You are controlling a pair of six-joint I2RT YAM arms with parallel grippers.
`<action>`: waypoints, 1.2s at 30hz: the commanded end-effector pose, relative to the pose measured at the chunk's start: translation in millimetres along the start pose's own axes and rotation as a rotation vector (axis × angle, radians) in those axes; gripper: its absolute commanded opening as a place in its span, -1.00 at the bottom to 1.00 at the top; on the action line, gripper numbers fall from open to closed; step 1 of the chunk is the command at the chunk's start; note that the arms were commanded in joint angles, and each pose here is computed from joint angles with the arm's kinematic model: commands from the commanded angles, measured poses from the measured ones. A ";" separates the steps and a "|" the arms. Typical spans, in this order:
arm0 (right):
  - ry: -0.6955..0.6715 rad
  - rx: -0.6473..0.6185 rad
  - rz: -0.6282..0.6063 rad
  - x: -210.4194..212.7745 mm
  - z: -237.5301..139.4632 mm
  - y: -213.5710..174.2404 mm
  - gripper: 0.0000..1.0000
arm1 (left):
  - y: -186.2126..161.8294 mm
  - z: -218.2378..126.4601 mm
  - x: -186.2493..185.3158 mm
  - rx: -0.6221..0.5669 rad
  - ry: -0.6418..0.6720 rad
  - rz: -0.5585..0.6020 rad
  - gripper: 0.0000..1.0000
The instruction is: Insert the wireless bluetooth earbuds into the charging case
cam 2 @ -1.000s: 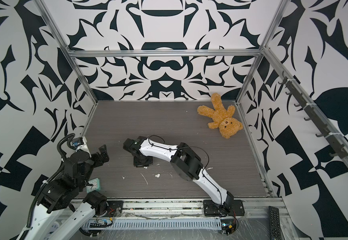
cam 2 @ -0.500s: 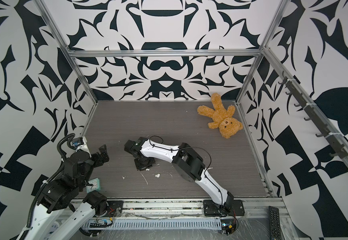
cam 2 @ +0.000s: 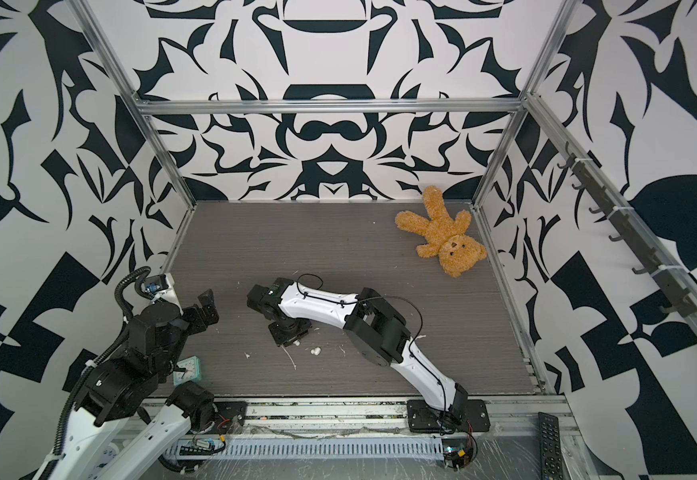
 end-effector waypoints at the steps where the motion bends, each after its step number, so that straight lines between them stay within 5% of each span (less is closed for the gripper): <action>1: -0.014 -0.053 -0.005 -3.8 -26.0 2.4 -0.22 | -1.7 2.0 0.1 0.002 0.006 -0.005 0.99; 9: 0.081 -0.161 0.161 5.8 -58.1 15.4 0.25 | -1.3 1.1 0.9 -0.003 0.006 -0.009 0.99; 17: 0.130 -0.155 0.460 12.8 -44.8 8.1 0.13 | -1.2 0.4 -0.3 -0.005 -0.005 -0.012 0.99; 36: 0.062 -0.118 0.519 15.5 -25.8 3.2 -0.17 | -0.7 0.4 -2.7 -0.005 -0.018 -0.013 0.99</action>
Point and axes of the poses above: each gripper's point midway between its finger pads, its own z axis out along the fingers, its own x axis along the line the jaws close on, y = z × x, the point moved 1 cm from there along -z, back along the fingers, and after that the axes turned 12 degrees about z, right-handed, at the moved point
